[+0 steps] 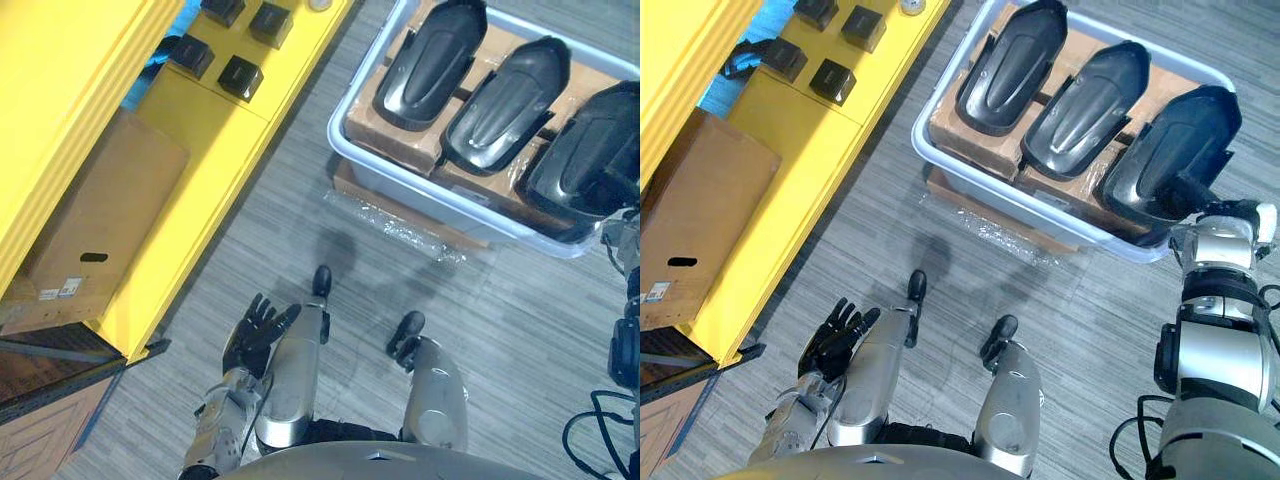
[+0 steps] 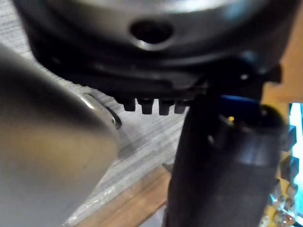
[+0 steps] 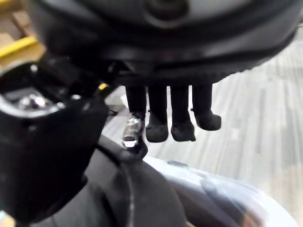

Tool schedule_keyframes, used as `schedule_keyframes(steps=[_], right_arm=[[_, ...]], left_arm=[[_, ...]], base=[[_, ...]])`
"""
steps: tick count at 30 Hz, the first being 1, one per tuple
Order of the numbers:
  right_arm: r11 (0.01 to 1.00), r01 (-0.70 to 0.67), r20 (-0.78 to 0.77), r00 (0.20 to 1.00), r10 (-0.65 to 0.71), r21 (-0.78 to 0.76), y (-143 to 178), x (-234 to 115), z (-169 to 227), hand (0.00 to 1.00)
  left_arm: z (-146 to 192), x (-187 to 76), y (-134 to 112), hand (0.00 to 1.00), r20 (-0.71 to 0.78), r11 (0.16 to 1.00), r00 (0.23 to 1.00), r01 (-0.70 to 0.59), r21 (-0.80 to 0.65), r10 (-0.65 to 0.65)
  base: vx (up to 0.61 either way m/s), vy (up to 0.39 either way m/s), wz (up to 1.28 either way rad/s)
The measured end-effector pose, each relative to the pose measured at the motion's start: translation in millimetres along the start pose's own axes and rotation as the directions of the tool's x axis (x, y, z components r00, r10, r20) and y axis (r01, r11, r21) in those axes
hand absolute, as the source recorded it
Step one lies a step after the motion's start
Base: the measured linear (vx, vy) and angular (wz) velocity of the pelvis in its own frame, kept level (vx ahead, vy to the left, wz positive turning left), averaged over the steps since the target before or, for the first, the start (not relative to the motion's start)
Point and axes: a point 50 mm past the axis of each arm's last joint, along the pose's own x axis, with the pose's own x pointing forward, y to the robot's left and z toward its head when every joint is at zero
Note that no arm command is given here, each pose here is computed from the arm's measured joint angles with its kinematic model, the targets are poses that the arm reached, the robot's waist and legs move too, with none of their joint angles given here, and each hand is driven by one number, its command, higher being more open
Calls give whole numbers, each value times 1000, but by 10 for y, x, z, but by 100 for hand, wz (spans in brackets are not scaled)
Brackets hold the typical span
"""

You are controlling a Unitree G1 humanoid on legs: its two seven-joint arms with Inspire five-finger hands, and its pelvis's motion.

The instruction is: Walk over and take three plastic housings, then place them on the shelf

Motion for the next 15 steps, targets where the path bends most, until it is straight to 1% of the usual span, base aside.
schedule_keyframes(steps=[2, 4, 5, 6, 11, 13, 15], right_arm=[[999, 32, 73, 997, -31, -8, 26, -53, 46, 0], [999, 41, 117, 992, -43, 20, 43, -96, 64, 0], [999, 50, 174, 983, -51, 14, 83, -154, 85, 0], [999, 53, 195, 979, -53, 7, 100, -177, 87, 0], [997, 70, 358, 931, -72, 18, 183, -372, 260, 0], [996, 84, 395, 915, -78, 2, 182, -411, 276, 0], [998, 63, 434, 899, -63, 16, 254, -480, 307, 0]], left_arm=[[96, -38, 4, 100, 34, 1000, 999, 17, 15, -18], [171, -54, 0, 100, 68, 1000, 997, 23, 9, -24], [247, -64, -8, 100, 99, 1000, 995, 30, 5, -30], [277, -66, -16, 100, 108, 999, 994, 36, 6, -36], [494, -40, -142, 100, 168, 994, 980, 104, 27, -107], [584, -12, -193, 100, 187, 990, 972, 133, 46, -139], [718, 29, -233, 100, 207, 983, 961, 169, 74, -181]], base=[[57, -10, 0], [73, -28, -3], [81, -28, -5], [99, -28, -4], [63, -5, -1], [31, 2, -4], [20, -13, -6]])
